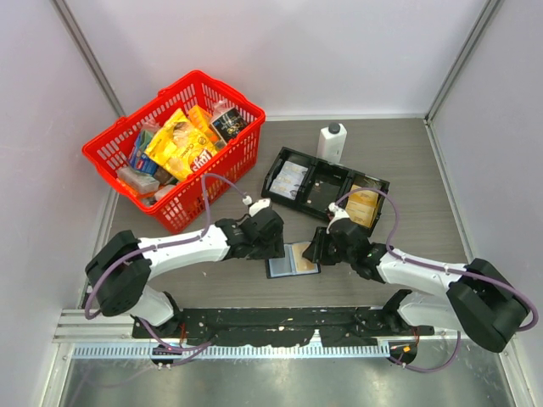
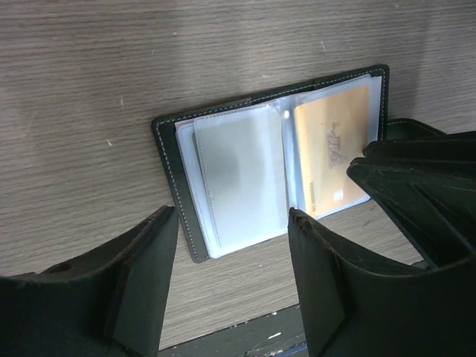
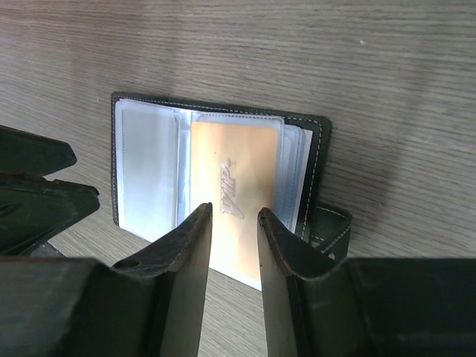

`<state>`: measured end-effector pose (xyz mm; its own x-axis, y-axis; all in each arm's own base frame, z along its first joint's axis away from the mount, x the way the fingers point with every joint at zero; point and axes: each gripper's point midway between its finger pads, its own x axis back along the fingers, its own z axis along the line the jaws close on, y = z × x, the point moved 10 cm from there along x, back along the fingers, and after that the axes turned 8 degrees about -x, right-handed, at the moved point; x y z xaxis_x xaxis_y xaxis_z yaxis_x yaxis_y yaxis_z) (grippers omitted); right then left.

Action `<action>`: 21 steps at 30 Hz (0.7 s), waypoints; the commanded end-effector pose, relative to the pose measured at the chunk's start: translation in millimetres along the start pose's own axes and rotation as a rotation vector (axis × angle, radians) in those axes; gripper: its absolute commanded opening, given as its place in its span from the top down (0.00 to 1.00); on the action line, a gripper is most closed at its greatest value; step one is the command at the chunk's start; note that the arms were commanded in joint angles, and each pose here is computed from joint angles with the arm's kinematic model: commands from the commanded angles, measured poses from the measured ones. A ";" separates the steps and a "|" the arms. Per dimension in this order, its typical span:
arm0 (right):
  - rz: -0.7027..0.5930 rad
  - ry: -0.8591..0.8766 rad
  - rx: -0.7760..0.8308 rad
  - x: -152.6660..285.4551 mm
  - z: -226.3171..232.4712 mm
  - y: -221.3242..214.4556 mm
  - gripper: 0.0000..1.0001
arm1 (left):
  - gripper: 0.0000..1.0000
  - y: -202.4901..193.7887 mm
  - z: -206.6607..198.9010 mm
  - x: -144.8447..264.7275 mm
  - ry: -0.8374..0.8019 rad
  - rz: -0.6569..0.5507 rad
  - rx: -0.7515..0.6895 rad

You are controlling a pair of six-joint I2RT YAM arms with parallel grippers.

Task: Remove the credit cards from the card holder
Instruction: Remove the credit card from the card holder.

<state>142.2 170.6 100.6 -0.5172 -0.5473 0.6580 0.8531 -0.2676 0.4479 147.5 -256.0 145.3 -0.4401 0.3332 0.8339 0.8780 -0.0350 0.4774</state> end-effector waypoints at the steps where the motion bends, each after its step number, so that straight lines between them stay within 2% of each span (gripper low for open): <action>1: -0.010 -0.033 -0.025 -5.1 -5.0 -0.5 0.64 | 0.37 17.0 -17.9 0.6 -0.053 -0.053 0.005; 9: 0.010 -0.056 -0.057 -6.2 -12.3 0.0 0.64 | 0.39 18.2 -20.8 -14.9 -0.006 -0.035 -0.027; 21: -0.040 -0.091 -0.072 5.5 -12.3 4.3 0.64 | 0.39 18.1 -20.9 -33.6 0.048 -0.007 -0.070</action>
<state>147.3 166.0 101.2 -0.5332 -0.5272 0.6617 0.8459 -0.3224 0.4248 167.2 -281.4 125.2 -0.4234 0.2799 0.8616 0.8810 -0.0947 0.4636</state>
